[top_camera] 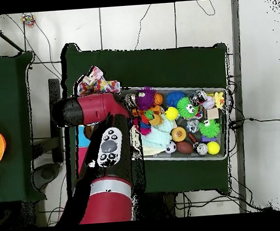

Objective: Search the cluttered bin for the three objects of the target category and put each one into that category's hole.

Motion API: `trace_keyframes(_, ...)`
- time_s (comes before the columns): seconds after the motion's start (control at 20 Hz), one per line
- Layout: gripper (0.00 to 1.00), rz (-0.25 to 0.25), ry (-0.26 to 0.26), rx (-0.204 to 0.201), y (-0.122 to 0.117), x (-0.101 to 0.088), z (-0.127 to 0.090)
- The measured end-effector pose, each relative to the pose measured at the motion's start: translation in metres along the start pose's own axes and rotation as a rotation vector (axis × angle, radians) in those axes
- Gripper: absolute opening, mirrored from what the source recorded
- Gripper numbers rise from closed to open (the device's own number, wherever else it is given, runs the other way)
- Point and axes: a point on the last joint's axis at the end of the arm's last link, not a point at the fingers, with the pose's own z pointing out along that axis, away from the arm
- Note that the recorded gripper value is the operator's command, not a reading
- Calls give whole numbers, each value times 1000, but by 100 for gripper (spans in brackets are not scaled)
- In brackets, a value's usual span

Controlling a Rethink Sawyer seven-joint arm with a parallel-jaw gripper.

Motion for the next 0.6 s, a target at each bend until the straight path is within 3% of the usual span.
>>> trace_keyframes(0.05, 100, 0, 0, -3, 1, 0, 0)
trace_keyframes(0.6, 100, -2, -2, -29, 11, -2, 0)
